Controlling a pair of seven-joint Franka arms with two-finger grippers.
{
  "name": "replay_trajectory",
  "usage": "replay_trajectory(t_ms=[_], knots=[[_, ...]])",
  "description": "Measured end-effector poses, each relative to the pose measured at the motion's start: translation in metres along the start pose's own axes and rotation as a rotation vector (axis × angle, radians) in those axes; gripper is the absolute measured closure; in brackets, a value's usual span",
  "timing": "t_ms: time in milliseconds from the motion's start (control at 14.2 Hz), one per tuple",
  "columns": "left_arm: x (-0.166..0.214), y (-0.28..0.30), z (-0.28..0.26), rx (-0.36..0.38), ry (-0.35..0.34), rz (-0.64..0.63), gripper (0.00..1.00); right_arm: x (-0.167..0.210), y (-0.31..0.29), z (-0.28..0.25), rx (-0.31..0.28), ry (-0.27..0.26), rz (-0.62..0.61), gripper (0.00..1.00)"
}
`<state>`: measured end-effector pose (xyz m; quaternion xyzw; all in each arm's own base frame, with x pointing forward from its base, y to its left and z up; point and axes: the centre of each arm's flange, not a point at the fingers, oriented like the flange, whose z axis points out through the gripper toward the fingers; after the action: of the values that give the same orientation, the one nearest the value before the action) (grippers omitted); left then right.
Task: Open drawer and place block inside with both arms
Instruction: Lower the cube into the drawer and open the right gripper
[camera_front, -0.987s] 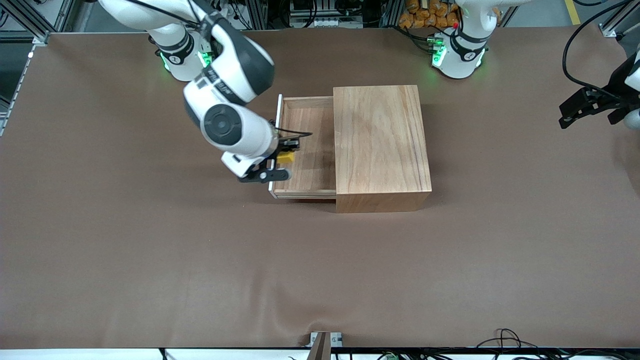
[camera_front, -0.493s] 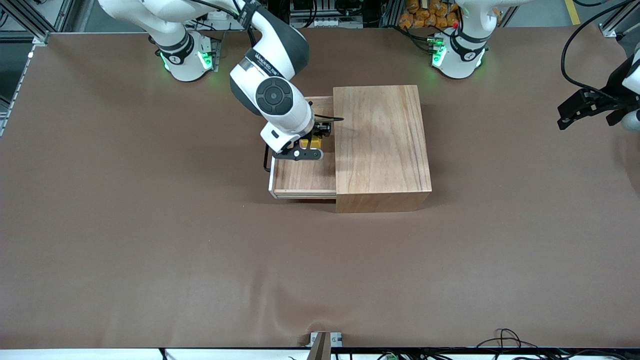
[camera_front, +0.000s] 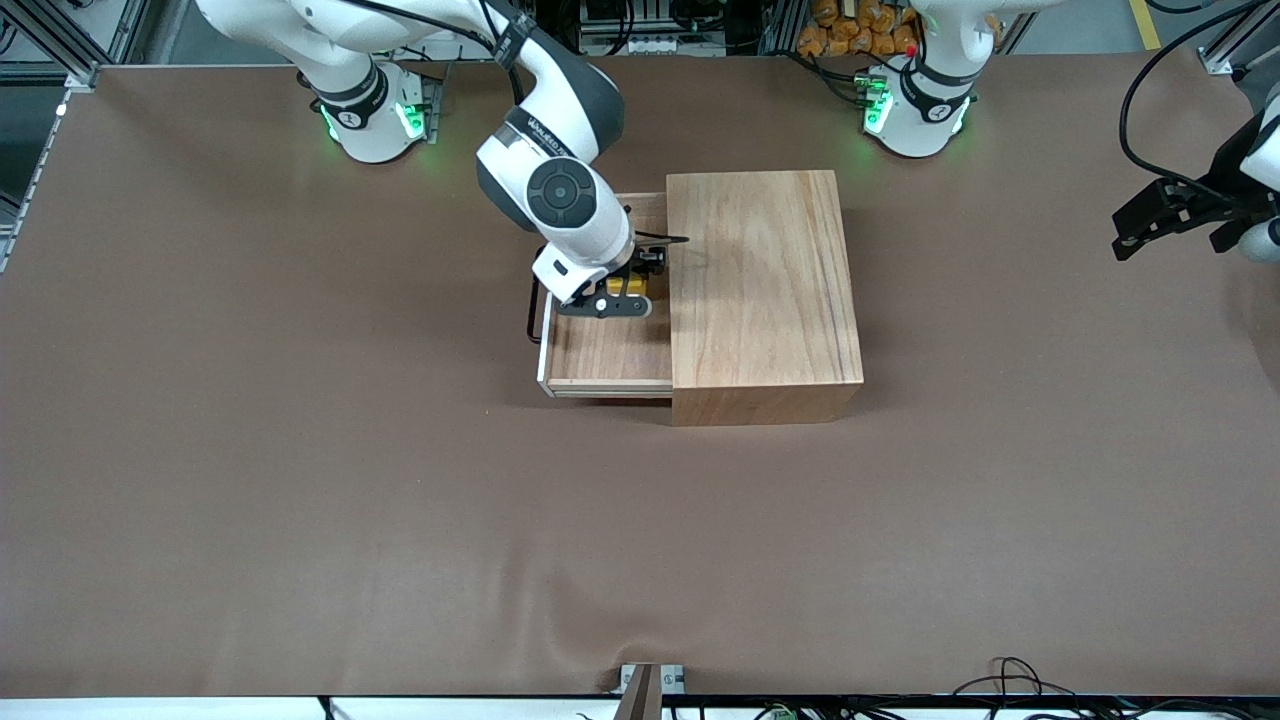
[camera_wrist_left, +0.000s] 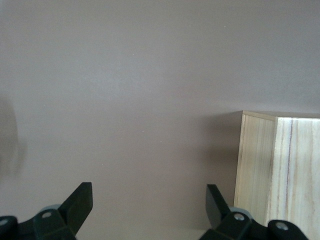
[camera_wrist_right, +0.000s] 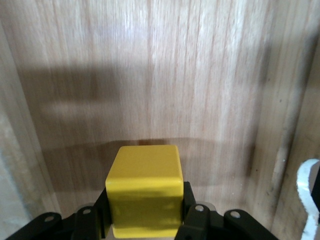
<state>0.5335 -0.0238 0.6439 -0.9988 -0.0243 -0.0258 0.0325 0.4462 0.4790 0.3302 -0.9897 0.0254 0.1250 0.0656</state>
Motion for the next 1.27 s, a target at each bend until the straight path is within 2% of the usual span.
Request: replay_trajectory(t_ms=[282,775,1057,1268], knots=[[0.001,0.001,0.001,-0.001,0.008,0.002,0.00,0.001,0.001,-0.002,-0.002,0.008,-0.002,0.01],[0.002,0.005,0.003,-0.001,0.007,0.009,0.00,0.018,0.021,-0.043,0.016,0.057,0.038,0.00],[0.002,0.009,0.003,-0.001,0.007,0.017,0.00,0.047,0.052,-0.082,0.020,0.065,0.081,0.00],[0.001,0.016,0.003,-0.002,0.009,0.031,0.00,0.082,0.097,-0.105,0.026,0.071,0.023,0.00]])
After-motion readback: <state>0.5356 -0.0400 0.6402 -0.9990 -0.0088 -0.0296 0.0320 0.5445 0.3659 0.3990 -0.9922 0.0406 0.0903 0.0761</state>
